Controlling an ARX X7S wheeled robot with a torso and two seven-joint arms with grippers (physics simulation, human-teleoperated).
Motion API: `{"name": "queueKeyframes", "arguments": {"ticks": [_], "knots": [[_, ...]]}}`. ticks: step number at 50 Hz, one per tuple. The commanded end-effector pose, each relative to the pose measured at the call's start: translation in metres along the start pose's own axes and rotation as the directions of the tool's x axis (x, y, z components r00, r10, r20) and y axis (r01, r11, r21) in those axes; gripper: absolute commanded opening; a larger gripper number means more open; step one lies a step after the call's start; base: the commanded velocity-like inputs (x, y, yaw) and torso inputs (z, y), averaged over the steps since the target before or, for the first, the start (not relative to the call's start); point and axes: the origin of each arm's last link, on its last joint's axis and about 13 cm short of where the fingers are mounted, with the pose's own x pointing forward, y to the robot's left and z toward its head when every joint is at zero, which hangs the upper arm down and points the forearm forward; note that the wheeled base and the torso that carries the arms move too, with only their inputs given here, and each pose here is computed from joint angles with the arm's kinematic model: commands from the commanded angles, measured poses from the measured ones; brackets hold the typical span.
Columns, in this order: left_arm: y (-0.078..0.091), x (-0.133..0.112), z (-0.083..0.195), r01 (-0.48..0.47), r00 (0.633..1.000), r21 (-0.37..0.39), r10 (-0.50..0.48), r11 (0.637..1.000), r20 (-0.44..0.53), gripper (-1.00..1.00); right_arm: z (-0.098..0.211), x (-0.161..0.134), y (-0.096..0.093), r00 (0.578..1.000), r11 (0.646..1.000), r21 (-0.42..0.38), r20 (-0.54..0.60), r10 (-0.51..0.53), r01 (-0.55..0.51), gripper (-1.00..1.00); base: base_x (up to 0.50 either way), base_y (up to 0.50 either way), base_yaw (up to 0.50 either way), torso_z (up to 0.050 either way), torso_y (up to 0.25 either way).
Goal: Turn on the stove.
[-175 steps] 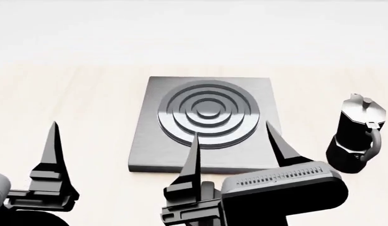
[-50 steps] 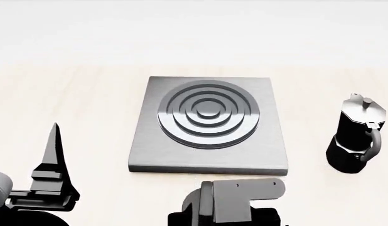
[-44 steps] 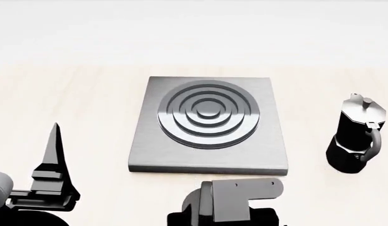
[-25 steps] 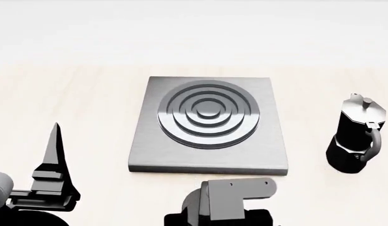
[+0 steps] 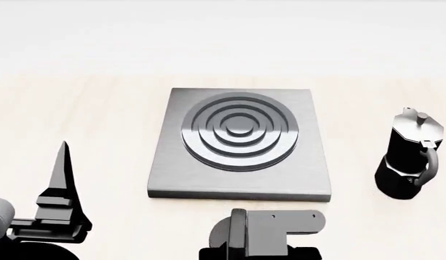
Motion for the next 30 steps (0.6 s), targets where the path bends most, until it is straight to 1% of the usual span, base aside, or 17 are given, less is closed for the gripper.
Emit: {"name": "queueKeyframes", "arguments": {"ticks": [1, 10, 30], "knots": [[0.0, 0.0, 0.0, 0.0, 1.0, 0.0, 0.0, 1.0, -0.001, 1.0, -0.001, -0.003, -0.006, 0.998, 0.998, 0.003, 0.013, -0.055, 0.055, 1.0, 0.0, 0.0, 0.0, 0.0, 0.0], [0.0, 0.0, 0.0, 0.0, 1.0, 0.0, 0.0, 1.0, 0.0, 1.0, -0.001, -0.005, -0.009, 0.997, 0.997, 0.008, 0.021, -0.071, 0.071, 1.0, 0.0, 0.0, 0.0, 0.0, 0.0], [0.0, -0.001, 0.001, 0.0, 1.0, 0.0, 0.0, 1.0, 0.003, 1.0, 0.001, -0.016, -0.021, 0.985, 0.986, 0.025, 0.047, -0.168, 0.167, 1.0, 0.0, 0.0, 0.0, 0.0, 0.0]]}}
